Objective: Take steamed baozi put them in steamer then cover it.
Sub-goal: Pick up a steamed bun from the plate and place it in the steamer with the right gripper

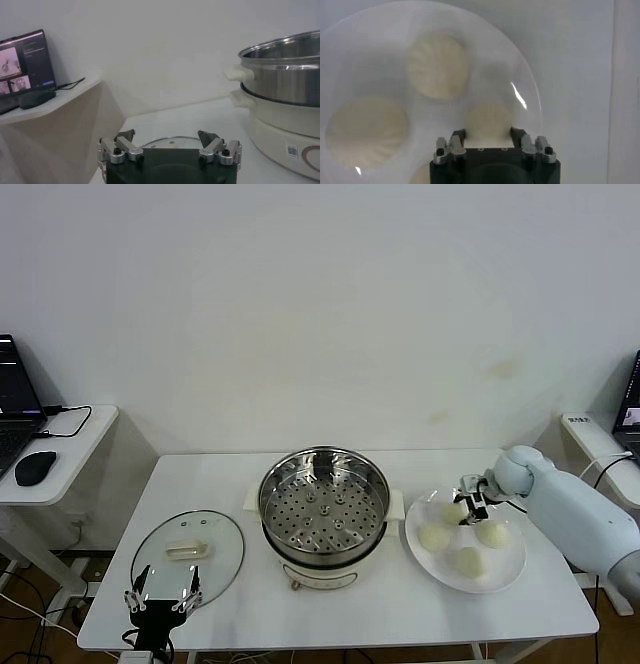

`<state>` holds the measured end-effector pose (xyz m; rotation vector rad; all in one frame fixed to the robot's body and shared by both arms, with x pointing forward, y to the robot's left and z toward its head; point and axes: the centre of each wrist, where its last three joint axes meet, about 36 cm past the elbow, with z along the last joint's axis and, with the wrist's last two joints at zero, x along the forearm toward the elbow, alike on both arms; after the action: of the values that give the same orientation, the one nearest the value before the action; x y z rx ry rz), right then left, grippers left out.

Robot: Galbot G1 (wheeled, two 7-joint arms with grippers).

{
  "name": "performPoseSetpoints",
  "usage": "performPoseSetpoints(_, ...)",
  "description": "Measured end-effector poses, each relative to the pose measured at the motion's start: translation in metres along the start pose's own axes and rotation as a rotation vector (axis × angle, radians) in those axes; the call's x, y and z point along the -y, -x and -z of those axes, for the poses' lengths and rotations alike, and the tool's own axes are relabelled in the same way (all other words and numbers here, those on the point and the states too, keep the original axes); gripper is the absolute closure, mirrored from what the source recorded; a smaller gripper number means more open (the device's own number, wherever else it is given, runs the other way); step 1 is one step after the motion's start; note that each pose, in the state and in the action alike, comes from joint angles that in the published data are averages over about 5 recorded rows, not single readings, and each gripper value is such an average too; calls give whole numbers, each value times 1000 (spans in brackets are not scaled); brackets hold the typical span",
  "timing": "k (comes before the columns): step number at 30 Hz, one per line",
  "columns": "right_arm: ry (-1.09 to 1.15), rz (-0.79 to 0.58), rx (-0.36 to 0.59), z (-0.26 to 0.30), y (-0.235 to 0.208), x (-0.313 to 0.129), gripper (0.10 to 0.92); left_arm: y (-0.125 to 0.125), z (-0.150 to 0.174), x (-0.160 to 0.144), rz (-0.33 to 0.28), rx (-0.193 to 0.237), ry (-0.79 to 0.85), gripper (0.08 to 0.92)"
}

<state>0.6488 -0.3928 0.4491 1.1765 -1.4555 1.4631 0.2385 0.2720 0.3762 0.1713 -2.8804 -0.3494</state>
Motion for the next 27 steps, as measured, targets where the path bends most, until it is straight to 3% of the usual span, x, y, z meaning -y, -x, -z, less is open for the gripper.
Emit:
performPoseSetpoints(10,-24,-32,23,-2,-34,7,488,2,4,-1,-8,12,-1,177)
performPoseSetpoints(18,-59,-93,84,11,-96,27,488,4,6,-3,-20,18,-5,177)
performPoseSetpoints(27,-146,-168,189,62,-164,56,482,4,9,-6,-32,23,-16,177)
